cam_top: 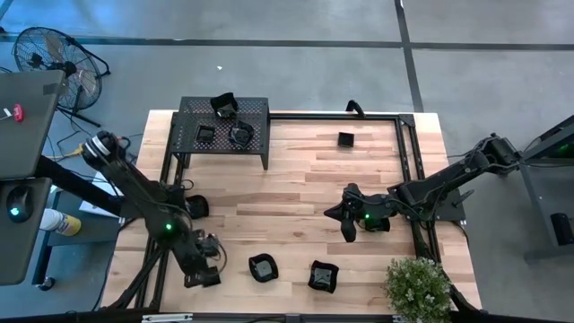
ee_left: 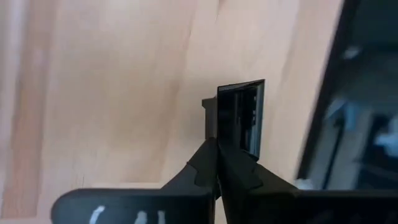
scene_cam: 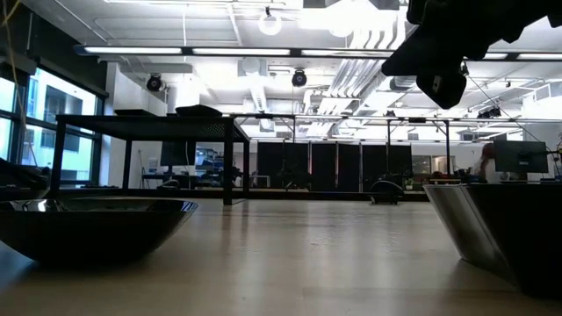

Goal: Pick & Place Mini shaped plates
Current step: Stack the black square plate on the other black square plate on the shelf

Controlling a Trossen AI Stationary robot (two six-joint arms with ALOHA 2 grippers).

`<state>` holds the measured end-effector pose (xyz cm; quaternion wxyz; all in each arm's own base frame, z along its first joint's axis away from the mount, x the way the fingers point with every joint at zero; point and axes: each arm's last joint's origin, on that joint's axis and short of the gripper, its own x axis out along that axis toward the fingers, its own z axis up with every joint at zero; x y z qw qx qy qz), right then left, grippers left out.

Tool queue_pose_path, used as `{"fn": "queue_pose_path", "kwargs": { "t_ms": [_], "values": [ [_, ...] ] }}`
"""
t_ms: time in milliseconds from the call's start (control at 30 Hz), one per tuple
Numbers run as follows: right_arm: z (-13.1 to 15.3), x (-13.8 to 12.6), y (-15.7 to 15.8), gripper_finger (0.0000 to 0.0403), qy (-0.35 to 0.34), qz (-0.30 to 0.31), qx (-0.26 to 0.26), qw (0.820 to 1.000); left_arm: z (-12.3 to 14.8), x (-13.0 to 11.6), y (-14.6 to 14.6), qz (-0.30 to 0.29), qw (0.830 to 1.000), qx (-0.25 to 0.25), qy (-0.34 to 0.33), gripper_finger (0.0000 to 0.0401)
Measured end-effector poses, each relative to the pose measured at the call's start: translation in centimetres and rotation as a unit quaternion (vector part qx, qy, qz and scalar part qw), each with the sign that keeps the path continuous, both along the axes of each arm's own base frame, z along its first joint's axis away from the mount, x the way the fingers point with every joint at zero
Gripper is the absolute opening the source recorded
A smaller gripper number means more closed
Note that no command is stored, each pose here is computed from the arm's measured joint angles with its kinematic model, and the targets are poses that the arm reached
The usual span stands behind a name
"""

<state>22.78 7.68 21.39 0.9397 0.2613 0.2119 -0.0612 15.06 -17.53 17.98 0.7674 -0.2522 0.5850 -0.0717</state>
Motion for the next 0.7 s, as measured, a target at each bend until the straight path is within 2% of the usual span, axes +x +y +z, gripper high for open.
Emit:
{"fn": "queue_pose_path", "kwargs": {
  "t_ms": [133,200,267,367,533,700],
  "values": [
    [0.0,0.0,0.0,0.0003,0.000,0.000,0.000,1.000,2.9,0.1,2.1,0.085,0.994,-0.038,-0.054,0.0001],
    [0.0,0.0,0.0,0.0003,0.000,-0.001,0.000,1.000,4.6,0.2,3.8,0.141,0.984,-0.055,-0.093,0.0001],
    [0.0,0.0,0.0,0.0003,0.000,-0.001,0.000,1.000,6.3,-0.1,5.9,0.198,0.970,-0.050,-0.128,0.0001],
    [0.0,0.0,0.0,0.0003,0.000,-0.001,-0.001,1.000,9.3,-1.2,9.4,0.284,0.943,-0.027,-0.172,0.0001],
    [0.0,0.0,0.0,0.0003,0.000,-0.002,-0.003,1.000,13.3,-5.0,15.0,0.417,0.889,0.020,-0.190,0.0000],
    [0.0,0.0,-0.1,0.0003,0.000,-0.001,-0.008,1.000,15.5,-9.4,18.0,0.497,0.843,0.070,-0.192,0.0000]
  ]
}}
